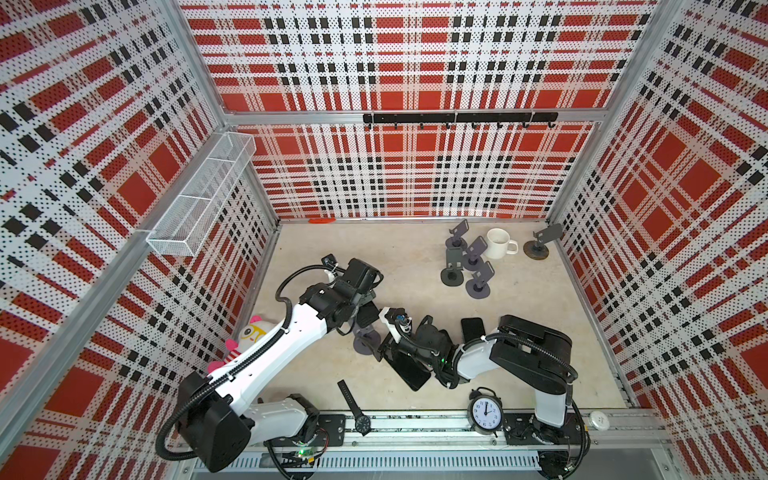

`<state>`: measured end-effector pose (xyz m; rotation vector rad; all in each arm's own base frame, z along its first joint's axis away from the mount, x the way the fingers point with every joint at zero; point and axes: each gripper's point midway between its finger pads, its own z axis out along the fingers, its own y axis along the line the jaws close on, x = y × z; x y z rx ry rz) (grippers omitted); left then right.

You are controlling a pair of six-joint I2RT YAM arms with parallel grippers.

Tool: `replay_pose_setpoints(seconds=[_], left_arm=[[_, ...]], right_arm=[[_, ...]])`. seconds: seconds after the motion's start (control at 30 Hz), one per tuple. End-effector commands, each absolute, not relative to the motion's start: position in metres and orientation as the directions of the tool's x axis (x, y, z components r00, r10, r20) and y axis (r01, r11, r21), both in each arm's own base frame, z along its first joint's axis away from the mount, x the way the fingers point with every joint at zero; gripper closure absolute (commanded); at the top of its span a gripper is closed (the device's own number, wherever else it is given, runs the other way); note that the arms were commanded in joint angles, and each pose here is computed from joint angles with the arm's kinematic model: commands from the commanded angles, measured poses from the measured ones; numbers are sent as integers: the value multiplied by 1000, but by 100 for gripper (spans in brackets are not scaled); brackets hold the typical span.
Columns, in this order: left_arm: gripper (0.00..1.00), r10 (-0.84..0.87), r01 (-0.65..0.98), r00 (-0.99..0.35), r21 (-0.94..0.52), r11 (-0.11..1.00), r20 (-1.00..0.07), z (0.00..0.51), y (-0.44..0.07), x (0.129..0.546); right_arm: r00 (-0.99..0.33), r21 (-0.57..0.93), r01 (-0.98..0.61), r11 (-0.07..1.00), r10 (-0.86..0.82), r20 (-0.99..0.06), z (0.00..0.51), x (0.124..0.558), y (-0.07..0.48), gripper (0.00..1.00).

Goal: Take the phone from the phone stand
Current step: 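Close the right gripper on the purple-edged phone while the left gripper holds it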

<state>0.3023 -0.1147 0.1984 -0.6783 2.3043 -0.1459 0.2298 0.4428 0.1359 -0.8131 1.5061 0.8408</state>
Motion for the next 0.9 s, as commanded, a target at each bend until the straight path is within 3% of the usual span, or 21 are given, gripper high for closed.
replay_pose_setpoints(seconds=[0.0, 0.33, 0.87], left_arm=[[47, -532, -399, -577, -354, 846, -620, 214, -121, 309], [47, -529, -384, -602, -364, 849, -598, 208, -129, 310], [47, -535, -381, -609, -376, 845, -585, 208, -131, 309]], right_arm=[[-36, 42, -866, 498, 22, -999, 157, 231, 441, 0], [-37, 31, -811, 584, 2, -999, 148, 249, 445, 0], [36, -127, -659, 741, -137, -990, 135, 278, 451, 0]])
